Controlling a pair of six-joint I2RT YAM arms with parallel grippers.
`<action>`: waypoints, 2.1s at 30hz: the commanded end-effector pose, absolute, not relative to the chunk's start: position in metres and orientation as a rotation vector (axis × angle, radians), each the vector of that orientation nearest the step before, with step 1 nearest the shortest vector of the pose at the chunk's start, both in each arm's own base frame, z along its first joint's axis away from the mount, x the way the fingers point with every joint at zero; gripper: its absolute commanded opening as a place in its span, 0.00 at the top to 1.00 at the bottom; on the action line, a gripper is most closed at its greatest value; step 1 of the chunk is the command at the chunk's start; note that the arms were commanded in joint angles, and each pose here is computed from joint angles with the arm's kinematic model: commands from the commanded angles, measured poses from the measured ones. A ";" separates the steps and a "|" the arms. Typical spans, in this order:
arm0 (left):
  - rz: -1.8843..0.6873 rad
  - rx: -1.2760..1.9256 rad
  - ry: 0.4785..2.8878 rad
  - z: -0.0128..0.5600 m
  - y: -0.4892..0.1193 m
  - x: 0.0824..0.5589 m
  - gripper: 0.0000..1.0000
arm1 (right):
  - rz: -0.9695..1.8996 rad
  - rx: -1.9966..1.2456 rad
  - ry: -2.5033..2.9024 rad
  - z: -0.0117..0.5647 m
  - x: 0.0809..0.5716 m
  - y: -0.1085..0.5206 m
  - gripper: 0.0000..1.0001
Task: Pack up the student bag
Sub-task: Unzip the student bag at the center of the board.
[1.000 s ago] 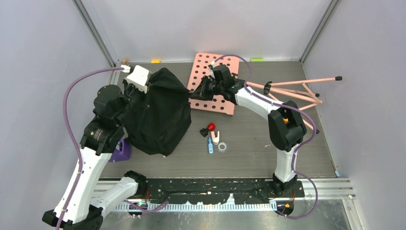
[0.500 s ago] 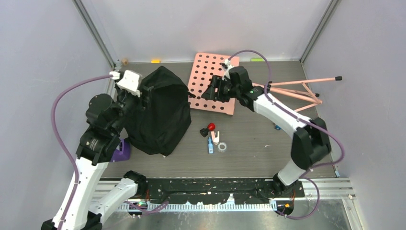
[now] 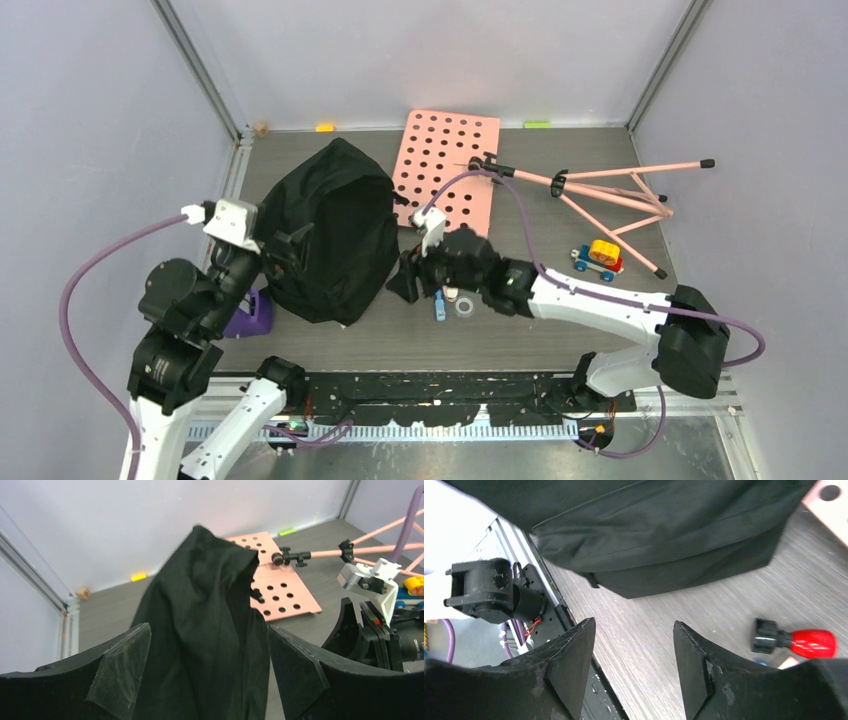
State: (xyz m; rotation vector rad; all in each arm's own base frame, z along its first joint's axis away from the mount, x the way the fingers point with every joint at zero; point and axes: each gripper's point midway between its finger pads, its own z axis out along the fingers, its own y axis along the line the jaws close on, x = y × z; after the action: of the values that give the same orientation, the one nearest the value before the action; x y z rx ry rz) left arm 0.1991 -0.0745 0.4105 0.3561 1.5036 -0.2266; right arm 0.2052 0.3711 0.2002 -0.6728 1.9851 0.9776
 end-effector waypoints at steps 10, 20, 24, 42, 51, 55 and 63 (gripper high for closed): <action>-0.332 0.346 1.569 0.362 -0.072 0.156 0.08 | 0.908 -0.556 1.813 0.176 0.164 0.457 0.44; -0.351 0.362 1.605 0.341 -0.075 0.155 0.06 | 0.928 -0.541 1.795 0.157 0.169 0.489 0.47; -0.348 0.358 1.621 0.335 -0.077 0.161 0.09 | 0.934 -0.550 1.794 0.153 0.169 0.495 0.49; -0.289 0.376 1.643 0.334 -0.073 0.169 1.00 | 0.792 -0.483 1.812 0.142 0.189 0.487 0.99; -0.235 0.329 1.640 0.335 -0.062 0.174 1.00 | 0.673 -0.403 1.808 0.140 0.204 0.464 1.00; -0.196 0.336 1.632 0.336 -0.057 0.174 1.00 | 0.635 -0.365 1.815 0.138 0.216 0.453 1.00; -0.170 0.320 1.618 0.339 -0.052 0.175 1.00 | 0.587 -0.294 1.827 0.136 0.242 0.431 1.00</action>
State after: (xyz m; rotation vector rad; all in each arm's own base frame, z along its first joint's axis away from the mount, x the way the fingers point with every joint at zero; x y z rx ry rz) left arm 0.1724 -0.0615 0.3251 0.3486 1.6637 -0.2208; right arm 0.2140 0.4564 0.1197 -0.4212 1.8521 0.6506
